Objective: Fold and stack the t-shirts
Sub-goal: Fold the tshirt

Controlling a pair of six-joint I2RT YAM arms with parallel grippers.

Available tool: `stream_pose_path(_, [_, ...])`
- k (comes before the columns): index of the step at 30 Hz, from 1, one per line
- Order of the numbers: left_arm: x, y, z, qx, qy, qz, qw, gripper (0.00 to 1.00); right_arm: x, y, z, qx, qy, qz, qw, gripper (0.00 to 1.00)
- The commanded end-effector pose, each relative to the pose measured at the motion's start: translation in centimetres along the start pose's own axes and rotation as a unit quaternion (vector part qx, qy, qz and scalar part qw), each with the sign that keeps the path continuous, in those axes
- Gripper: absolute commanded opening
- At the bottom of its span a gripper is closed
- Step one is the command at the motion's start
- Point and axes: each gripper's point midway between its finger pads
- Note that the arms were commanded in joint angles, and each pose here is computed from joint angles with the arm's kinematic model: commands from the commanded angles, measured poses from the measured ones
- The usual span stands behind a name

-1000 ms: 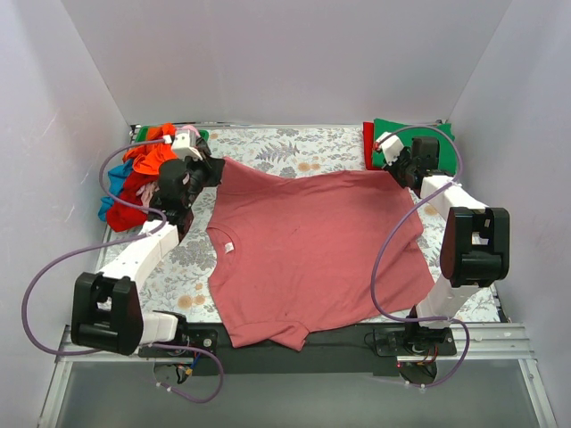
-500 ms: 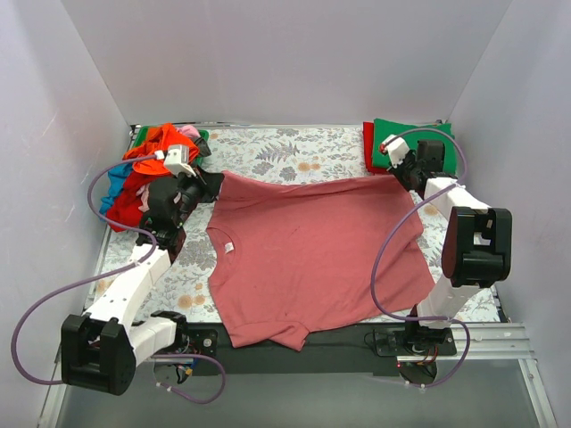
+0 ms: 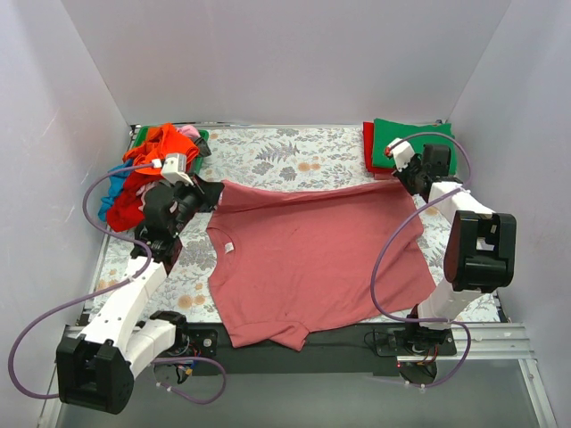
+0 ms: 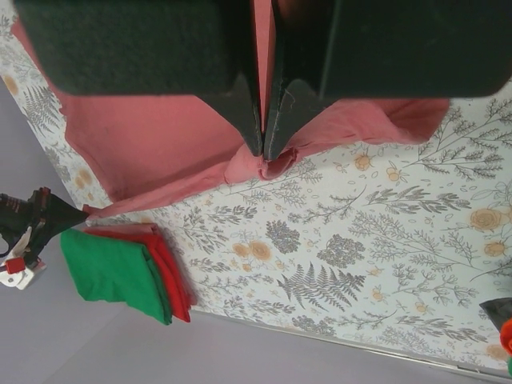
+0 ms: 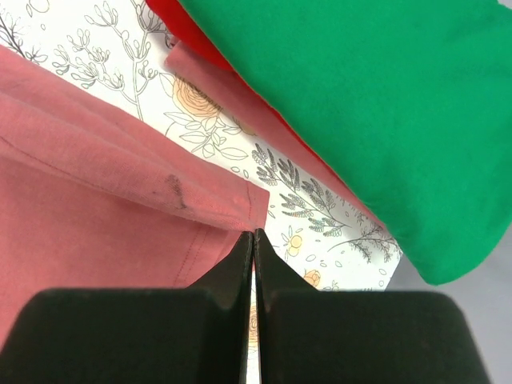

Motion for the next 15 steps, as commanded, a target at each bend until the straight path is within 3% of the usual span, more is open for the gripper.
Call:
stream_pose_path(1, [-0.8,1.2,-0.1,0.005,0.006,-0.014,1.0,0.0,-1.1,1.1,0.9,-0.023,-0.002,-0.019,1.0,0.01])
stream_pose_path(15, [-1.4,2.5,-2.1,0.035,0.032,-0.03,0.998,0.0,-0.6,1.3,-0.5,-0.012,0.009,-0.012,1.0,0.01])
Point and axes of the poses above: each gripper's point midway between its finger pads, its own y axis back along the fingers, its own x axis along the line the jaws close on, z = x × y, and after that the axes turned 4 degrees about -y, right-handed
